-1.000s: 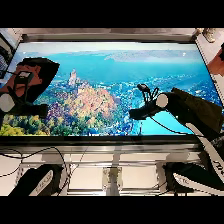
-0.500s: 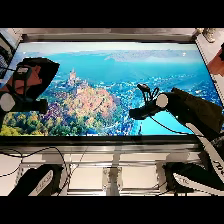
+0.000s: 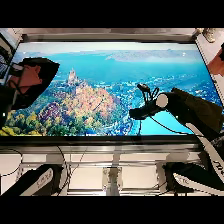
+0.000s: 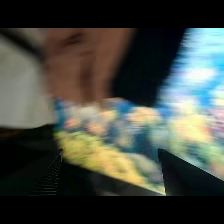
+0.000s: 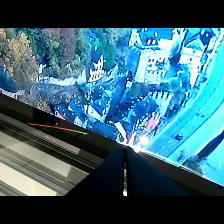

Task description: Fold the clothes and pants, and hang the long-sleeved shirts on hangers.

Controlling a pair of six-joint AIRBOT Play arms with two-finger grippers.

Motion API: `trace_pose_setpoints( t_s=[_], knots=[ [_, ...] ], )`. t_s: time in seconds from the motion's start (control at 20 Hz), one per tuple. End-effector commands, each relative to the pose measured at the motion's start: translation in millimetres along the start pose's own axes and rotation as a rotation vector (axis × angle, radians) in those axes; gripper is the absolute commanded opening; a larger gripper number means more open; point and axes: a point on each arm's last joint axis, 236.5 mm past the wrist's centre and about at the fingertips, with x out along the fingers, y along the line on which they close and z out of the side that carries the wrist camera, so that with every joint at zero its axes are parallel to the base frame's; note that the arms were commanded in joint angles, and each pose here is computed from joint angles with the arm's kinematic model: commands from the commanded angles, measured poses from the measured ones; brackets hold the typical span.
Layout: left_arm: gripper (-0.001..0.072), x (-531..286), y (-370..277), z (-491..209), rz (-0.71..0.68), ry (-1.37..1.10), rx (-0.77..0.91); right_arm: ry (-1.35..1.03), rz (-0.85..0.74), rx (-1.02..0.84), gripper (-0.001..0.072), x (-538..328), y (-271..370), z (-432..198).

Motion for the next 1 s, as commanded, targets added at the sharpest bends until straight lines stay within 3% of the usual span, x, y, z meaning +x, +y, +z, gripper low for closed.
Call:
trace_pose_setpoints(
  t_s=[0.0,0.15,0.3,0.6,0.95],
  knots=[
    [0.0685,72.7,62.5,-51.3,0.142,0.114,-0.086,0.005,0.002,0.001,0.0013,0.2,0.5,-1.2],
    [0.0685,119.9,83.7,-122.3,0.155,0.295,-0.098,0.007,0.023,0.014,0.0013,0.1,5.7,-1.6],
    [0.0685,152.6,100.8,-149.6,0.160,0.354,-0.183,0.005,0.024,0.014,0.0013,0.1,5.8,-1.3],
    [0.0684,202.5,90.9,-74.8,0.078,0.228,-0.189,0.006,0.077,0.045,0.0013,-0.6,18.5,-1.1],
    [0.0682,226.8,14.9,-13.9,-0.201,0.115,-0.152,-0.018,0.136,0.081,0.0013,-2.1,32.0,5.5]
  ],
)
